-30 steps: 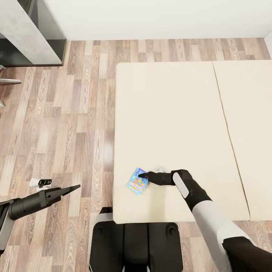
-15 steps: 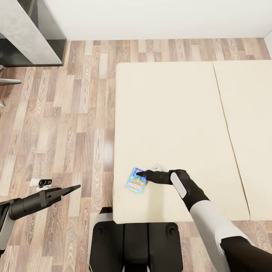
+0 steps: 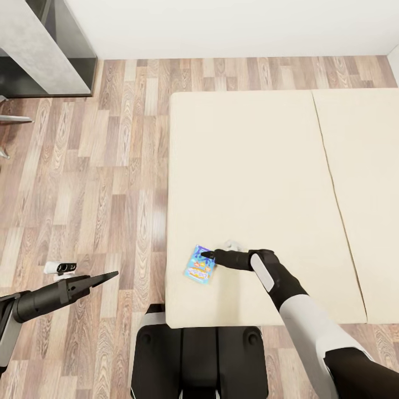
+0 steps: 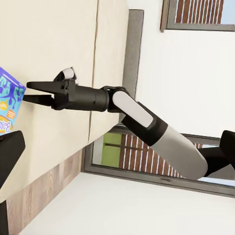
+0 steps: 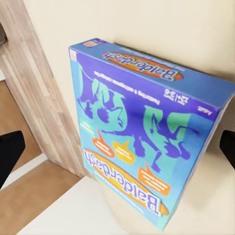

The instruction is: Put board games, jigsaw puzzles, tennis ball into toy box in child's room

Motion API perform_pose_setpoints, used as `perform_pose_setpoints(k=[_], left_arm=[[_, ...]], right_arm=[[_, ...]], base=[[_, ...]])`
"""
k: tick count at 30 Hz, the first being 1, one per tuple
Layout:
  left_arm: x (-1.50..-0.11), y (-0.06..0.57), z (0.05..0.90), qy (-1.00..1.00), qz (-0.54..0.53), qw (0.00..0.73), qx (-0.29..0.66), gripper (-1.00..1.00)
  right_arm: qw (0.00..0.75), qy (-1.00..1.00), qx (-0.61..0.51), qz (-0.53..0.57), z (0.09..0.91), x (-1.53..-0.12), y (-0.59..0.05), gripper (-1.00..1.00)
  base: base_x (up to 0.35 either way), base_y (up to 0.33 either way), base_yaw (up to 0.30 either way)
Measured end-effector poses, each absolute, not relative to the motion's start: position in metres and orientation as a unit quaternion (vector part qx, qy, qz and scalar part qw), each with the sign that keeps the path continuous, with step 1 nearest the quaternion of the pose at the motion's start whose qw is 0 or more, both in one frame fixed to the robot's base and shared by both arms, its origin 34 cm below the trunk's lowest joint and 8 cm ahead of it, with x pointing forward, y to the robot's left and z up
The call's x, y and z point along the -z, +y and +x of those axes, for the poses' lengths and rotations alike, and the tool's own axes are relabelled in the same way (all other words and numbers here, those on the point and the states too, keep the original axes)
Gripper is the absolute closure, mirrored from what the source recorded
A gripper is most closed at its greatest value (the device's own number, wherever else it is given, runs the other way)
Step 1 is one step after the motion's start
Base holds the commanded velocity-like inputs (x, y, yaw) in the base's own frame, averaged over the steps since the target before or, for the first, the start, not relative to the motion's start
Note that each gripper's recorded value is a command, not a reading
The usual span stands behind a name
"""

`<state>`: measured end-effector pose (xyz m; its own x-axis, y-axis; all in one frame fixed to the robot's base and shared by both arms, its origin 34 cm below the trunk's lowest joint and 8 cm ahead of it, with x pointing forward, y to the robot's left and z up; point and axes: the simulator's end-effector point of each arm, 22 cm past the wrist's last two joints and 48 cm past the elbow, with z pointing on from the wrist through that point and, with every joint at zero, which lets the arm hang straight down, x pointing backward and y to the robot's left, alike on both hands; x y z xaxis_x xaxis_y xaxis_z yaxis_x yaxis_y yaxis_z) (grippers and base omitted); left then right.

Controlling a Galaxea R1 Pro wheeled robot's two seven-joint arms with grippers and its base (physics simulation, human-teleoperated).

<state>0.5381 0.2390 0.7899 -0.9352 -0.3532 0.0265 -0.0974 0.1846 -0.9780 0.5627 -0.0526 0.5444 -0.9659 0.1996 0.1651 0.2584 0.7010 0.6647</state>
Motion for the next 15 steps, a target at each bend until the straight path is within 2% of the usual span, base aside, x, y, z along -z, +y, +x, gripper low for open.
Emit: perform_pose_setpoints(k=[15], left_arm=[[-0.7894, 0.2396, 0.5379, 0.764, -0.147, 0.102, 0.620, -1.00]], right_arm=[[0.044, -0.920, 0.369, -0.126, 0.5572, -0.5446, -0.0509, -1.00]], base=[[0.000, 0.000, 0.000]])
